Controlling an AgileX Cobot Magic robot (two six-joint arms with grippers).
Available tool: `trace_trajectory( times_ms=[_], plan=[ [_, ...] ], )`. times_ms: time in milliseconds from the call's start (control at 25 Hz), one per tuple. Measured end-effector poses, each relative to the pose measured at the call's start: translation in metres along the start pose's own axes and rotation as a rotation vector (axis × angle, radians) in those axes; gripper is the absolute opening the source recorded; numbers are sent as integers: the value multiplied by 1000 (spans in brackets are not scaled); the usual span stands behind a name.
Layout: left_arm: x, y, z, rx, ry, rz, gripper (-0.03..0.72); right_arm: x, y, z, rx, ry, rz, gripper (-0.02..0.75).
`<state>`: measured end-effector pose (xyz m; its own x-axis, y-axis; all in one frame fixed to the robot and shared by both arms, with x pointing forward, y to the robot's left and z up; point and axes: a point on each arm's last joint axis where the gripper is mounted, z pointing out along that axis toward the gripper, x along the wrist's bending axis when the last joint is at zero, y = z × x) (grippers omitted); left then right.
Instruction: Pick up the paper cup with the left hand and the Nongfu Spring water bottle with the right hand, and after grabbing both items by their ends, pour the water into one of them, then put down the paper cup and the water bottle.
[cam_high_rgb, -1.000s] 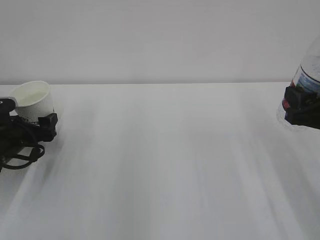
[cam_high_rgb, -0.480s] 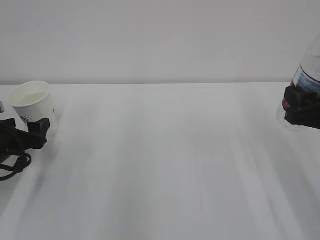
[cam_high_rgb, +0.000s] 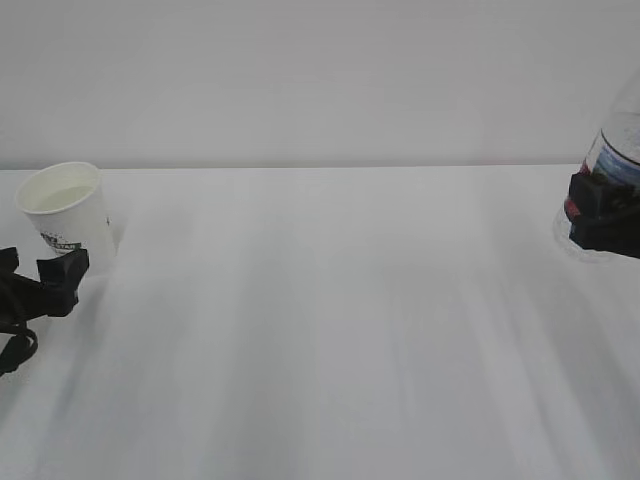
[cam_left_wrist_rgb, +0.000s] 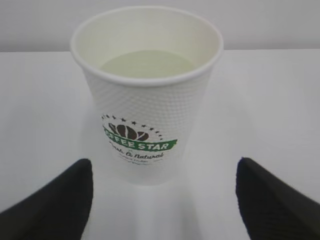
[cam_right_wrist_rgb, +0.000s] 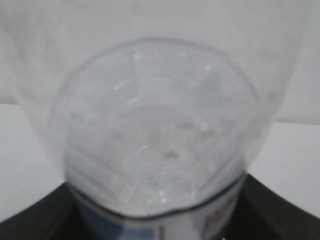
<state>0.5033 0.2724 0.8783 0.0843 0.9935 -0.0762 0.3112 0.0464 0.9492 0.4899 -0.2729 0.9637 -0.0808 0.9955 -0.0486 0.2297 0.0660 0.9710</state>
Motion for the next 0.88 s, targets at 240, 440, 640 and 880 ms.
trace_trajectory(
  times_ms=[240, 440, 640, 880],
  plan=[
    [-1, 16, -20, -57, -5, 0, 645, 0, 0, 0, 0, 0, 0, 476],
    [-2, 27, -32, -103, -8, 0, 639, 0, 0, 0, 0, 0, 2, 476],
    [-2, 31, -46, -126, -10, 0, 633, 0, 0, 0, 0, 0, 3, 476],
    [-2, 30, -58, -129, -11, -15, 626, 0, 0, 0, 0, 0, 3, 476]
  ],
)
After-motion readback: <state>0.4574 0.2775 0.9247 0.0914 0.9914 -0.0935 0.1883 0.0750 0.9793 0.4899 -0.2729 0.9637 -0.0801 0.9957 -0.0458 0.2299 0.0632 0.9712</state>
